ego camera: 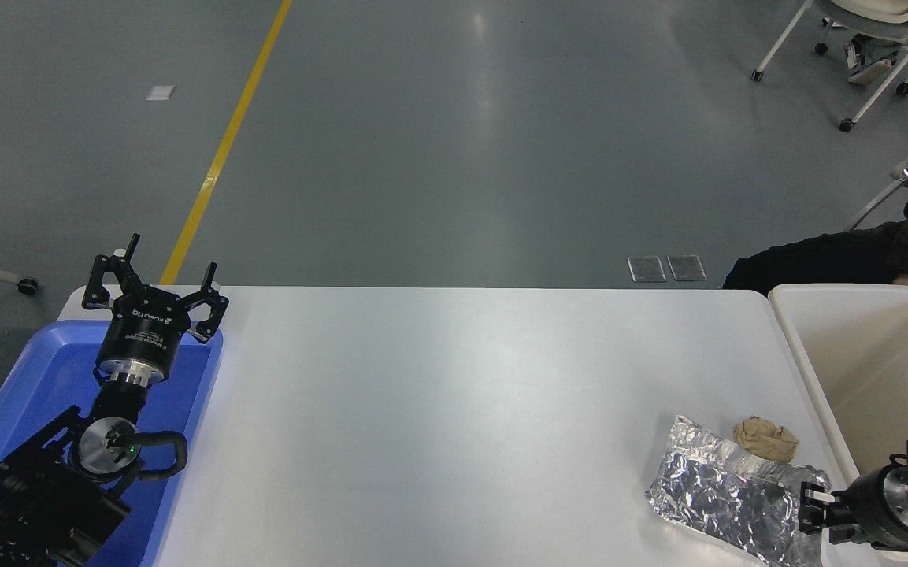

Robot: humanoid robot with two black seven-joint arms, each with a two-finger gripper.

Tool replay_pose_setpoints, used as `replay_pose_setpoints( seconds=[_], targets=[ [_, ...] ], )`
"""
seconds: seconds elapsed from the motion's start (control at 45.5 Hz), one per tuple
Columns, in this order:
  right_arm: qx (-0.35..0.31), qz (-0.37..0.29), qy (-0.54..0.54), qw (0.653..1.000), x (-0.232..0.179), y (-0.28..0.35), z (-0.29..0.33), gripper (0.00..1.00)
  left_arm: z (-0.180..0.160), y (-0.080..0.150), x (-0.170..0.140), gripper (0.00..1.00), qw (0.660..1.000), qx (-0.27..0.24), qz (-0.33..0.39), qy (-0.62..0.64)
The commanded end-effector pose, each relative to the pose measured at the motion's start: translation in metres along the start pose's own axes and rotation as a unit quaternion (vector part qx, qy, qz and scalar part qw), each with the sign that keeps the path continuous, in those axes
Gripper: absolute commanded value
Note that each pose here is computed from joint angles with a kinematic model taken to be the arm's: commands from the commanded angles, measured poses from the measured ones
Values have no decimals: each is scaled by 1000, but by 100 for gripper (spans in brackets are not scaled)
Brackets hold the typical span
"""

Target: Pick up foil plate and place in dustbin

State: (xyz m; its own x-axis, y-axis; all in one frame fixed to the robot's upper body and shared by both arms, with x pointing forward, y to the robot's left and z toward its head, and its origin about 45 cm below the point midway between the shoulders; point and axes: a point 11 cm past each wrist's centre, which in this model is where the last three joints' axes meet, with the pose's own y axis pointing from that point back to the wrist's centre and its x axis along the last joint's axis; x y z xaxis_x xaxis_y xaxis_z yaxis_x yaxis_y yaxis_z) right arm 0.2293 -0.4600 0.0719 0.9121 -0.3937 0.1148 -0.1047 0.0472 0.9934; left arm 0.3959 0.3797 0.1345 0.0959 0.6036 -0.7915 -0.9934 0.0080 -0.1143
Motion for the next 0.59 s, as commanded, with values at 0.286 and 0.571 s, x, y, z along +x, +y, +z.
replay_pose_setpoints(
  seconds=[0.286, 0.571],
  targets=[
    [27, 27, -20, 999, 31, 64, 9, 0, 0, 0, 0, 100, 1000, 1, -1, -1],
    [32, 63, -1, 998, 69, 141, -8, 0, -1, -1, -1, 100, 1000, 2, -3, 1]
  ],
)
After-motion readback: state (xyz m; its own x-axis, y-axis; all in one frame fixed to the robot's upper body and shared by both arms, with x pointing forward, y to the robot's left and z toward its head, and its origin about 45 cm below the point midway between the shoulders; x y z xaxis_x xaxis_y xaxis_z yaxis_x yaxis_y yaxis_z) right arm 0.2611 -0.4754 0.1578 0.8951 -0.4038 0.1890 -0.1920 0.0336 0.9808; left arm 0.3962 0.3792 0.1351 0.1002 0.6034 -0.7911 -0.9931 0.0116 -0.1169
